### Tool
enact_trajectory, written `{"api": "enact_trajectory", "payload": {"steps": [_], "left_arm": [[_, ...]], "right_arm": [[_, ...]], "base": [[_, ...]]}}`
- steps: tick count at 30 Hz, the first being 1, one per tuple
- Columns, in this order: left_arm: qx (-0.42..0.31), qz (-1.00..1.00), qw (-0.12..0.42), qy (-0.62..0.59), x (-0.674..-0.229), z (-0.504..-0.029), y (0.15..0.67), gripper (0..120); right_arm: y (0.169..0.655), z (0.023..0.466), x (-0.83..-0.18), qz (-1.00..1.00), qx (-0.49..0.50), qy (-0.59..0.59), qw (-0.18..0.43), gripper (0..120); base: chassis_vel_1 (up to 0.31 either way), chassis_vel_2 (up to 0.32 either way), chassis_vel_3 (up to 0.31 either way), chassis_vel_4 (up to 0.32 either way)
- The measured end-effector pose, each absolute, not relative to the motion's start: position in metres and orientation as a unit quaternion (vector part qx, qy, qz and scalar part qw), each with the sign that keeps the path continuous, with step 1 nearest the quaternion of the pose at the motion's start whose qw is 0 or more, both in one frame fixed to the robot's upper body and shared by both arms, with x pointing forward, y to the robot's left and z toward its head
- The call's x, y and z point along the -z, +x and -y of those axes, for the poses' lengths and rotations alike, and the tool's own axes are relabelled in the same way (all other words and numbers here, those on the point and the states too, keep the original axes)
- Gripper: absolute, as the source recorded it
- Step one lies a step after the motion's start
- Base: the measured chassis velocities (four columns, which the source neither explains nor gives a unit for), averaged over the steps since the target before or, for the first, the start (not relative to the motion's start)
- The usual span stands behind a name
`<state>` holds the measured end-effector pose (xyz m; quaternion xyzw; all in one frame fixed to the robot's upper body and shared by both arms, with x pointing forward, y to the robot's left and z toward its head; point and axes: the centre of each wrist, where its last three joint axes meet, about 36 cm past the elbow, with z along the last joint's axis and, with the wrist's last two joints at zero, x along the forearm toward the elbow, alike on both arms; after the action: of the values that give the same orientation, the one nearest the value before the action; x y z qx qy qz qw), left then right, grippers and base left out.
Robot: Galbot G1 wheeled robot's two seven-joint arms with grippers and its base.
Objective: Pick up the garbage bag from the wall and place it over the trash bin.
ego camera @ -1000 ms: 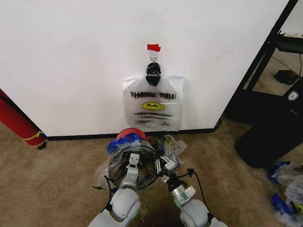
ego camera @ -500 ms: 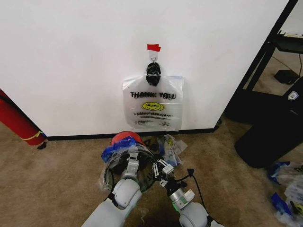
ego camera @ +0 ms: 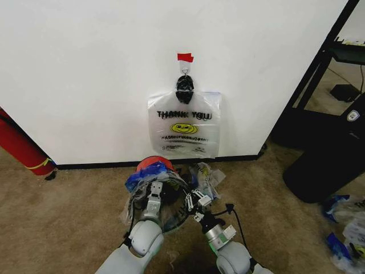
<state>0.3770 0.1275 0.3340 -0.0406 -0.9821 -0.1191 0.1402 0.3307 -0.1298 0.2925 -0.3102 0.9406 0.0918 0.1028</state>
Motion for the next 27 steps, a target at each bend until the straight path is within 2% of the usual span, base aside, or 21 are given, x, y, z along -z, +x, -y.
{"api": "enact_trajectory", "payload": {"steps": [10, 15, 22, 27], "left_arm": [[0.093, 0.988, 0.105, -0.057, -0.346, -0.119, 0.391, 0], [0.098, 0.989, 0.105, -0.047, -0.345, -0.125, 0.395, 0], [0.1, 0.987, 0.12, -0.041, -0.338, -0.132, 0.379, 0], [0.075, 0.988, 0.1, -0.085, -0.339, -0.131, 0.363, 0]], "right_arm": [[0.324, 0.129, -0.287, -0.935, -0.09, -0.326, 0.104, 0], [0.325, 0.131, -0.286, -0.936, -0.089, -0.323, 0.104, 0], [0.33, 0.132, -0.289, -0.942, -0.111, -0.302, 0.096, 0], [0.333, 0.129, -0.293, -0.944, -0.143, -0.287, 0.079, 0]], "base": [[0.0, 0.0, 0.0, 0.0], [0.0, 0.0, 0.0, 0.0], [0.0, 0.0, 0.0, 0.0], [0.0, 0.0, 0.0, 0.0]]}}
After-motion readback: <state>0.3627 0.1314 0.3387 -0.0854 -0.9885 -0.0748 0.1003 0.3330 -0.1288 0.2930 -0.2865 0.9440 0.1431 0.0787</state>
